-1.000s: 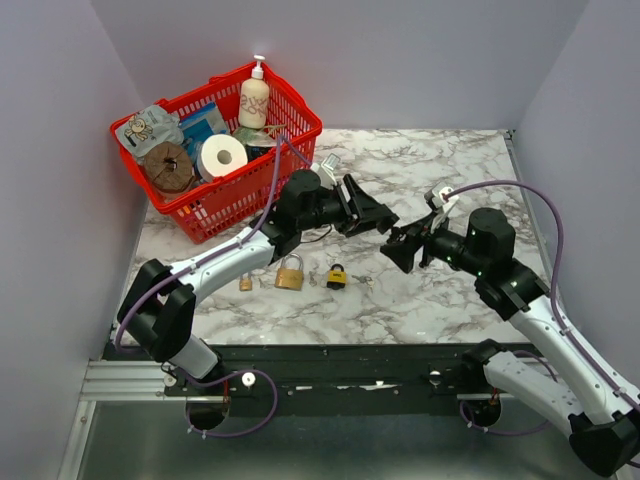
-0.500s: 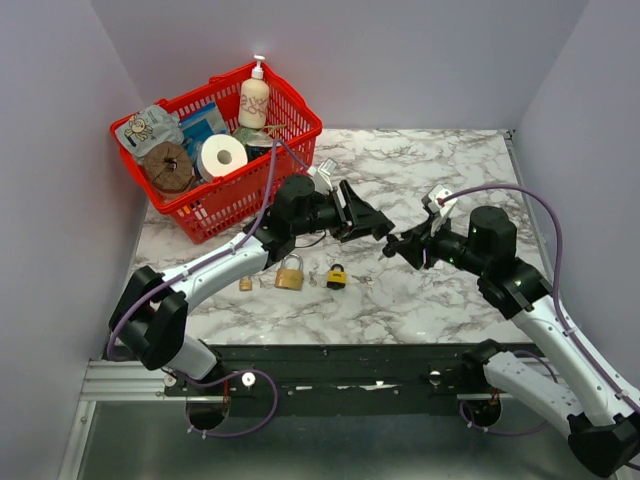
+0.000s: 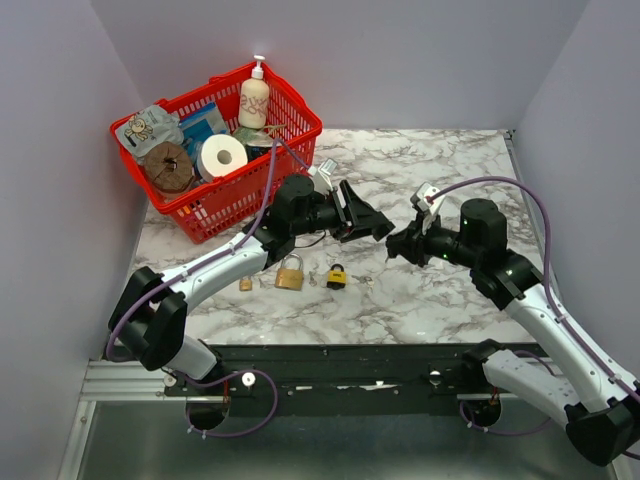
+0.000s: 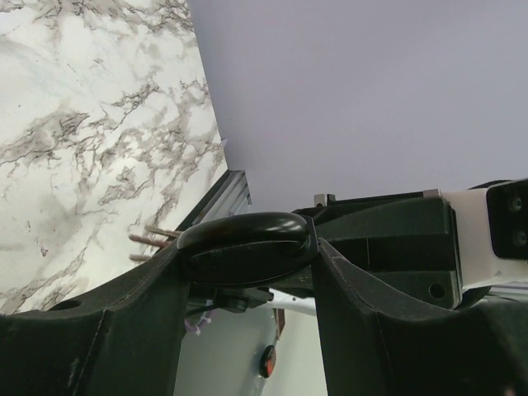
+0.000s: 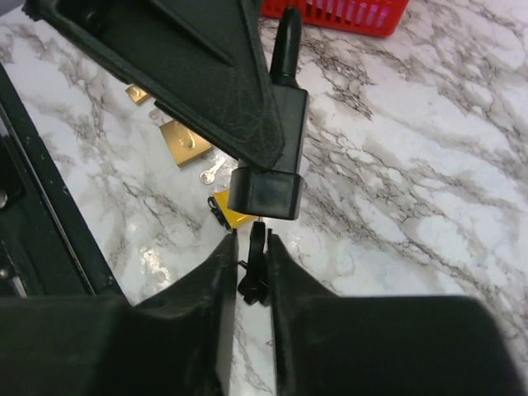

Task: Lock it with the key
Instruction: Lock the lock, then place the lock at the center of the board.

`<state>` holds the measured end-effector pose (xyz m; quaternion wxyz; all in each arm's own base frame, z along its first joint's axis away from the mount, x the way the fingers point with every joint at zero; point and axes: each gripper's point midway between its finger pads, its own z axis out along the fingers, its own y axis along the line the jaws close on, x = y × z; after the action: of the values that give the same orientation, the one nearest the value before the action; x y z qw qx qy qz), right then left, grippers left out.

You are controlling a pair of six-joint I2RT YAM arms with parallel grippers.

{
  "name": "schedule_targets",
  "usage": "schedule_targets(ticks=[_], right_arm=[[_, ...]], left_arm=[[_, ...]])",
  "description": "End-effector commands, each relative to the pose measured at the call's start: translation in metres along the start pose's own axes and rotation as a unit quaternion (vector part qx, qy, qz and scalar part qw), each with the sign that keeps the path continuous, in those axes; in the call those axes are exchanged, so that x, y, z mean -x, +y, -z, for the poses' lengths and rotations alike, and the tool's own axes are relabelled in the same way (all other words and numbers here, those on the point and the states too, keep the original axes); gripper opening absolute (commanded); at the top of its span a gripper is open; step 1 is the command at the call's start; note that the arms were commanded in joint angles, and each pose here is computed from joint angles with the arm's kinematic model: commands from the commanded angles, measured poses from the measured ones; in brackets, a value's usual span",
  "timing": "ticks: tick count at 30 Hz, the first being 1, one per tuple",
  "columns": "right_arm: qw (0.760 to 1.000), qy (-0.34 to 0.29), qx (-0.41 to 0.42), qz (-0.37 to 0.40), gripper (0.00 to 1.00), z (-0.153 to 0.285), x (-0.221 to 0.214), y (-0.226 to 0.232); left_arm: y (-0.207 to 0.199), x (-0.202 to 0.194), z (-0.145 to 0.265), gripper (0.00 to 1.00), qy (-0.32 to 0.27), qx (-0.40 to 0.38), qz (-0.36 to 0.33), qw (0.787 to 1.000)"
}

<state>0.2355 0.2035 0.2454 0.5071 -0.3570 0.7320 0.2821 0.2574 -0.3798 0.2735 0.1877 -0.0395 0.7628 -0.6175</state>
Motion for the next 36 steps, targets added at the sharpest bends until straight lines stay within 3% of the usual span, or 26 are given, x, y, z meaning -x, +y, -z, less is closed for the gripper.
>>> schedule_targets(ticks=[1,2,3,8,15,19,23,28,36], right_arm=[[0.999,-0.022,0.034,0.017,0.17,0.001,0.014,0.01],[0.999,-0.02,0.035,0.018,0.12,0.001,0.013,0.01],[0.999,-0.014,0.033,0.014,0.01,0.002,0.01,0.01],[1.0,0.0,0.004,-0.007,0.01,0.01,0.001,0.006],[0.997,0.04,-0.027,-0.066,0.01,0.026,-0.034,0.009],[0.992,0.048,-0.058,-0.1,0.01,0.035,-0.049,0.007],[0.981,0.043,-0.141,-0.129,0.01,0.049,-0.049,-0.015],[0.935,0.022,-0.304,-0.183,0.01,0.081,-0.04,-0.066],[0.897,0.059,-0.37,-0.232,0.01,0.088,-0.063,-0.093]], left_arm=[[-0.039,0.004,0.009,0.0,-0.003,-0.062,-0.029,0.998],[-0.039,0.004,0.008,0.0,-0.002,-0.062,-0.029,0.998],[-0.04,0.005,0.007,0.0,-0.002,-0.063,-0.029,0.998],[-0.036,0.016,0.004,0.0,-0.019,-0.053,-0.032,0.998],[-0.022,0.076,0.002,0.0,-0.089,-0.01,-0.034,0.995],[-0.01,0.081,-0.006,0.0,-0.081,0.01,-0.036,0.996],[0.028,0.045,-0.025,0.0,-0.012,0.113,-0.056,0.992],[0.087,-0.014,-0.033,0.0,0.055,0.238,-0.066,0.968],[0.133,-0.061,-0.059,0.0,0.134,0.312,-0.054,0.939]])
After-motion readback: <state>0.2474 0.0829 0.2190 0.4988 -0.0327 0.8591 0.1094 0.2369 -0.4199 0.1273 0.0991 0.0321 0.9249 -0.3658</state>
